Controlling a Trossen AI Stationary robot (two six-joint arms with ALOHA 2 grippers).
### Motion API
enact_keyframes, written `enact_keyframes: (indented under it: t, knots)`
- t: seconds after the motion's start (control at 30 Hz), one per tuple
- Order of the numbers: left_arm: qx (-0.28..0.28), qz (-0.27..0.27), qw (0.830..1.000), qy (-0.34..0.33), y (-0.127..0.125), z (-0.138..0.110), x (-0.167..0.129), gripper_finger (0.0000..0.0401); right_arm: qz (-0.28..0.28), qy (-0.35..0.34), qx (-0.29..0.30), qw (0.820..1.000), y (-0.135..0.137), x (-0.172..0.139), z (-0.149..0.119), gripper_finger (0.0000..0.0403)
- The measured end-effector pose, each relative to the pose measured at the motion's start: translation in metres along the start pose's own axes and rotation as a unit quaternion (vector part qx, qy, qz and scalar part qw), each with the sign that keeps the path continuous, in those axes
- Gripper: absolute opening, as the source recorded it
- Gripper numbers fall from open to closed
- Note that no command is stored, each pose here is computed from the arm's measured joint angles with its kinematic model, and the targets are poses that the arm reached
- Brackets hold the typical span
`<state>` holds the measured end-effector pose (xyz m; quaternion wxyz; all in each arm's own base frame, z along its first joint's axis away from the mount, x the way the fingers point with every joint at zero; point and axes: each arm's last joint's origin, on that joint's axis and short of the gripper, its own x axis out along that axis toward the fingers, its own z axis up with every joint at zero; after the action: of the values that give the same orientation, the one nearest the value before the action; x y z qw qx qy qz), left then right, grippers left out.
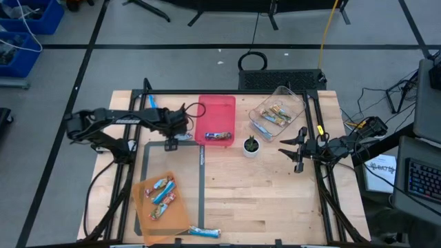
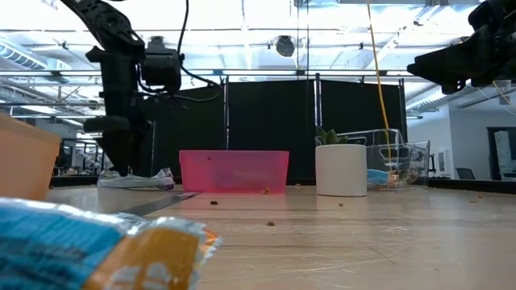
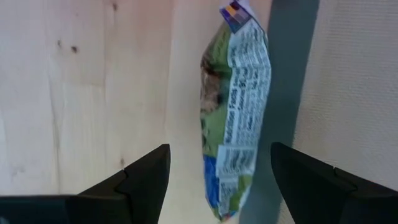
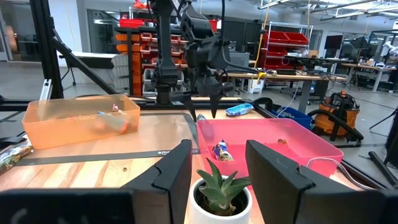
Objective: Pick and place Granola Bars by type
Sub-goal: Put the blue granola bar into the red bin
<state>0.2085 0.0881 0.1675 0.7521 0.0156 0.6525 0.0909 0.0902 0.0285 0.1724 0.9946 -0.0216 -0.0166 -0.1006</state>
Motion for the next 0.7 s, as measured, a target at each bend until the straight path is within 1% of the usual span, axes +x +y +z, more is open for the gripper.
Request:
enact_keyframes:
  t: [0.23,0.37,0.7]
  knots:
    - [-0.005,-0.012,1.0,-0.005,0.003,0.003,0.006,0.0281,0.0,0.0,0.0,1.0,0.0,0.0,0.0,0.0142]
    - [-0.005,-0.03,0.999,-0.011,0.005,0.003,0.008,0.028,0.0,0.0,0.0,1.0,0.0,0.0,0.0,0.0142]
    - [-0.009,-0.045,0.999,-0.002,0.012,0.004,0.019,0.028,0.0,0.0,0.0,1.0,0.0,0.0,0.0,0.0142]
